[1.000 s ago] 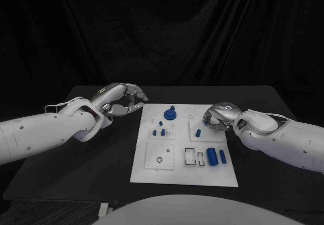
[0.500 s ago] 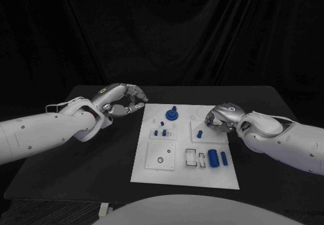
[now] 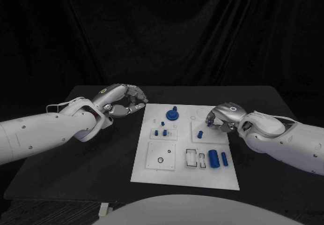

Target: Assemble the parts on the task board

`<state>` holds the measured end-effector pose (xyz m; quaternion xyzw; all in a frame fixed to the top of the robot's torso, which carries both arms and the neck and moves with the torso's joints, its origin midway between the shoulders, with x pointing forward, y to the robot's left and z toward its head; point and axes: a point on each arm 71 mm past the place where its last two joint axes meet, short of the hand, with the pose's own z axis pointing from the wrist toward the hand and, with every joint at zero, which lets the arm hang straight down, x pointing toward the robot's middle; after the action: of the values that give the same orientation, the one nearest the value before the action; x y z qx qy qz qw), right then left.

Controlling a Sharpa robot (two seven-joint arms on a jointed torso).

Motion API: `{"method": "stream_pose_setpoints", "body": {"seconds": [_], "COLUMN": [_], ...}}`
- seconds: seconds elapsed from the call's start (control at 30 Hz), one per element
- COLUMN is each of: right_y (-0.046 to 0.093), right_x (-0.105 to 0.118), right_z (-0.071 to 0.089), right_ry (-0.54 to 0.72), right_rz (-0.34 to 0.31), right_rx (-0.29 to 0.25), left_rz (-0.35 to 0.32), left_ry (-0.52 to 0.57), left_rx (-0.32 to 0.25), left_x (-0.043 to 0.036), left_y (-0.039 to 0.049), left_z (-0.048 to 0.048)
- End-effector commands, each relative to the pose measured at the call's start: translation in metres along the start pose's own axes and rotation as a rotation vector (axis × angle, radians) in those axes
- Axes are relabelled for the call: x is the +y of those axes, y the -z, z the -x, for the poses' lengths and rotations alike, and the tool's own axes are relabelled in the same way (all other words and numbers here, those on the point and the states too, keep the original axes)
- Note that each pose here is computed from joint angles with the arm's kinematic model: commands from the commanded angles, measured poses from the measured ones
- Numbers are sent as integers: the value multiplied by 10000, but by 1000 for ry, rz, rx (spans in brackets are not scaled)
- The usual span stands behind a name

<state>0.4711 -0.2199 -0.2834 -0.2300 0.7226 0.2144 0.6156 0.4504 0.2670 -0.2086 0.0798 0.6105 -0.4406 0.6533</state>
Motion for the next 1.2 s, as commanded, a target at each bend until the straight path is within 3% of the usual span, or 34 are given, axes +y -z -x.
{"method": "stream_pose_setpoints", "body": {"seconds": [0.03, 0.4, 0.77, 1.0, 1.2], "right_y": [2, 13, 56, 83, 69], "right_x": [-23, -17, 70, 288, 639], "right_z": [75, 271, 640, 831, 903], "right_ry": [8, 15, 21, 8, -11], "right_rz": [-12, -6, 16, 65, 151], "right_rx": [-42, -81, -140, -162, -145], "left_rz": [2, 8, 15, 21, 26], "left_ry": [13, 17, 14, 15, 19], "left_rx": [7, 14, 30, 41, 50], "left_x": [-4, 2, 13, 24, 35], "left_y": [-7, -6, -11, -18, -12], "left_z": [-16, -23, -38, -52, -81]}}
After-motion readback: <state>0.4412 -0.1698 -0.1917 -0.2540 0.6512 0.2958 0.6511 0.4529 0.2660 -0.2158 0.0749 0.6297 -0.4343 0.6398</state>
